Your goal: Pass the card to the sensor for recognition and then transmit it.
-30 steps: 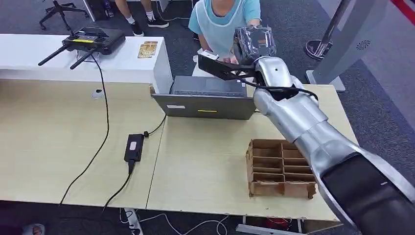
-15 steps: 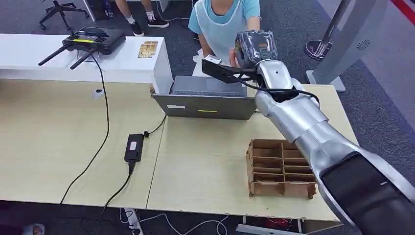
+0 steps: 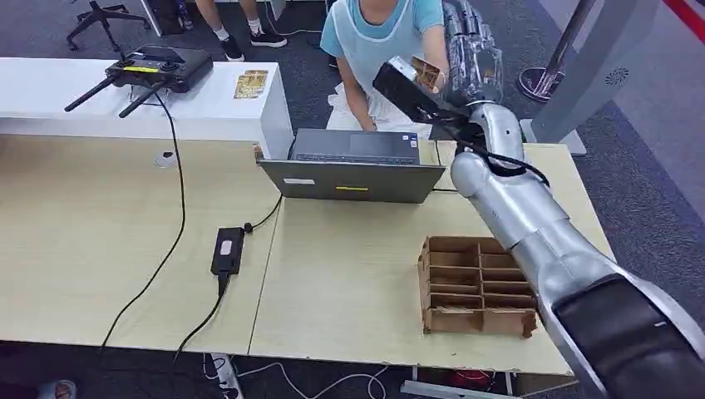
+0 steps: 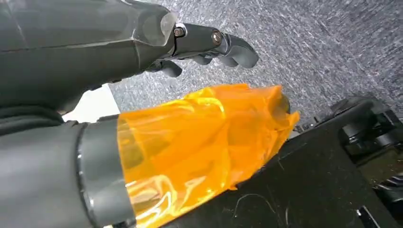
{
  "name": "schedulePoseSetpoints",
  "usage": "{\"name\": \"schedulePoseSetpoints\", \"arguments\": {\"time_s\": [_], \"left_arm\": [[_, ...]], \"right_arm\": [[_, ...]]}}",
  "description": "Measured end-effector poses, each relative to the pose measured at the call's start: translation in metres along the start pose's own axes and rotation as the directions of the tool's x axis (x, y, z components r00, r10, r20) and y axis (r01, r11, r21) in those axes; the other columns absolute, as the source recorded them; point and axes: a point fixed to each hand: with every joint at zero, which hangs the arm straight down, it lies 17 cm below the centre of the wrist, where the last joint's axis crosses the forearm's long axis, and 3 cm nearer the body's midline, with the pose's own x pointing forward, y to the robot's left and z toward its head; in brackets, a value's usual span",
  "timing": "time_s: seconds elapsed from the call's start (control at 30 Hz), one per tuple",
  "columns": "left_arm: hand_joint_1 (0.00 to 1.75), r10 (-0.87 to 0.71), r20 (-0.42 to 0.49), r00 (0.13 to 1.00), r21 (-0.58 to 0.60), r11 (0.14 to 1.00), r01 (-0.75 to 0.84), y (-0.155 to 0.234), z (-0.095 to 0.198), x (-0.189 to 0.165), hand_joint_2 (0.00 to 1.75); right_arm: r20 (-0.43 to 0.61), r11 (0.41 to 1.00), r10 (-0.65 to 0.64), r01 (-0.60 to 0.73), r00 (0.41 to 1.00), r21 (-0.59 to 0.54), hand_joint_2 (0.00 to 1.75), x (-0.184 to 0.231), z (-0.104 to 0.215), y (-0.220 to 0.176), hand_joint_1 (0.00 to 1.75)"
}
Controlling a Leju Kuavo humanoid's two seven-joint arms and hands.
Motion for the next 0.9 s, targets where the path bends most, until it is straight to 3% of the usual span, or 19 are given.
{"name": "schedulePoseSetpoints", "arguments": {"time_s": [0.03, 0.17, 0.27, 0.33, 0.53, 0.6, 0.83, 0.9], "left_arm": [[0.00, 0.000, 0.002, 1.000, 0.001, 1.000, 0.000, 0.000, 0.000, 0.000, 0.00], [0.00, 0.006, 0.007, 1.000, 0.009, 1.000, -0.006, 0.001, 0.000, -0.001, 0.00], [0.00, 0.012, 0.011, 1.000, 0.015, 1.000, -0.012, 0.002, -0.001, -0.001, 0.00], [0.00, 0.015, 0.012, 1.000, 0.015, 1.000, -0.015, 0.002, -0.001, -0.001, 0.00], [0.00, 0.016, 0.011, 1.000, 0.018, 1.000, -0.017, 0.003, -0.001, -0.003, 0.00], [0.00, 0.025, 0.019, 1.000, 0.024, 0.999, -0.025, 0.005, -0.001, -0.001, 0.00], [0.00, 0.073, 0.015, 0.997, 0.039, 0.997, -0.074, 0.003, -0.003, -0.014, 0.00], [0.00, 0.089, 0.017, 0.996, 0.041, 0.995, -0.090, 0.003, -0.003, -0.015, 0.00]], "right_arm": [[-0.017, 0.997, -0.071, 0.071, 0.997, -0.023, 0.00, -0.004, 0.002, -0.006, 0.00], [-0.096, 0.903, -0.429, 0.423, 0.898, -0.073, 0.00, -0.019, 0.015, -0.017, 0.00], [-0.112, 0.807, -0.590, 0.580, 0.800, -0.108, 0.00, -0.033, 0.028, -0.023, 0.00], [-0.102, 0.768, -0.640, 0.626, 0.762, -0.140, 0.00, -0.043, 0.041, -0.030, 0.00], [-0.095, 0.747, -0.661, 0.639, 0.744, -0.183, 0.00, -0.060, 0.055, -0.043, 0.00], [-0.077, 0.714, -0.693, 0.669, 0.717, -0.204, 0.00, -0.066, 0.064, -0.048, 0.00], [-0.014, 0.508, -0.846, 0.798, 0.533, -0.323, 0.00, -0.121, 0.162, -0.073, 0.00], [0.006, 0.497, -0.847, 0.794, 0.532, -0.351, 0.00, -0.131, 0.191, -0.086, 0.00]]}}
